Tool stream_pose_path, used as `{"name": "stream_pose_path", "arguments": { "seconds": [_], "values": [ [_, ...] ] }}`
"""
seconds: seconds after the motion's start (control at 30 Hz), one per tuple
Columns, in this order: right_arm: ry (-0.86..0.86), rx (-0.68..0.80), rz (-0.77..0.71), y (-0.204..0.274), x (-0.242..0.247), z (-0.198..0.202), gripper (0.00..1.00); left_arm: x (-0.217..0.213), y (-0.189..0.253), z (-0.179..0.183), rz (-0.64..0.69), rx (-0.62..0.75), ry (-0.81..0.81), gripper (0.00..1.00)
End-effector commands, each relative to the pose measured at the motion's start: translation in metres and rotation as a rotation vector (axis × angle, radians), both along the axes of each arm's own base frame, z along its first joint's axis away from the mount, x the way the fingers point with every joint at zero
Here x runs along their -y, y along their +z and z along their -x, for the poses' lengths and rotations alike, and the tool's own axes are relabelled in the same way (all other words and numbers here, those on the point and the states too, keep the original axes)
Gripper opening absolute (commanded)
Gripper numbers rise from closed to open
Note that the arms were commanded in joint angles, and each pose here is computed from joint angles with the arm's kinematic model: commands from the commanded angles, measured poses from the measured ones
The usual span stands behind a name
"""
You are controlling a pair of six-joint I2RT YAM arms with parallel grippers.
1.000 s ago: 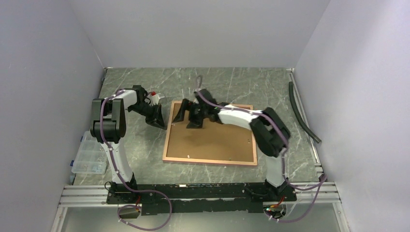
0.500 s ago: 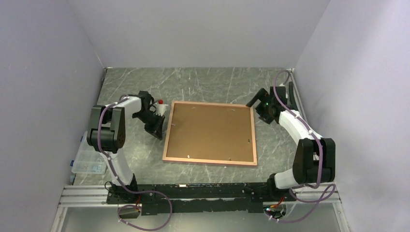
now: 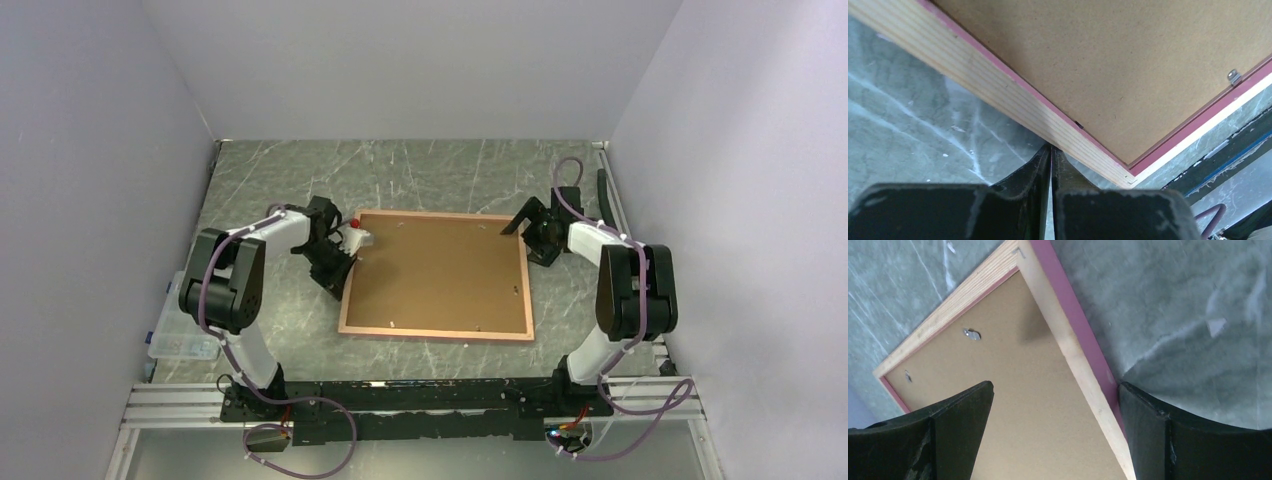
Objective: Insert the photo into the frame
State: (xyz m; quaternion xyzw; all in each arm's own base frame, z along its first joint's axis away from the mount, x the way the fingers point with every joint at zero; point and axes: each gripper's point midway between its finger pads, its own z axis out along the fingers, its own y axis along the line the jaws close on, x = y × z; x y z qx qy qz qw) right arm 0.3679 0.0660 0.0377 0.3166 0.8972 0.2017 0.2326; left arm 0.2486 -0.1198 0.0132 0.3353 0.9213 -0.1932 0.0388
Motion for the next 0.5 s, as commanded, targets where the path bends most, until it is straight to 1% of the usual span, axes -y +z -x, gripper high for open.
{"name": "stream_pose_path", "arguments": {
  "seconds": [0.0, 0.27, 0.37, 0.47],
  "values": [
    [0.038, 0.05, -0.096, 0.005, -0.023, -0.031, 1.0, 0.015, -0.005, 0.013, -0.002, 0.006, -0.091, 0.12],
    [0.184, 0.053, -0.093, 0.009, -0.106, -0.093, 1.0, 0.092, -0.004, 0.028, 0.073, -0.049, -0.237, 0.13],
    [0.21, 0.063, -0.086, 0.012, -0.12, -0.109, 1.0, 0.116, -0.006, 0.042, 0.102, -0.093, -0.282, 0.14],
    [0.22, 0.067, -0.054, 0.019, -0.118, -0.121, 1.0, 0.132, -0.002, 0.059, 0.138, -0.144, -0.319, 0.16]
  ]
}}
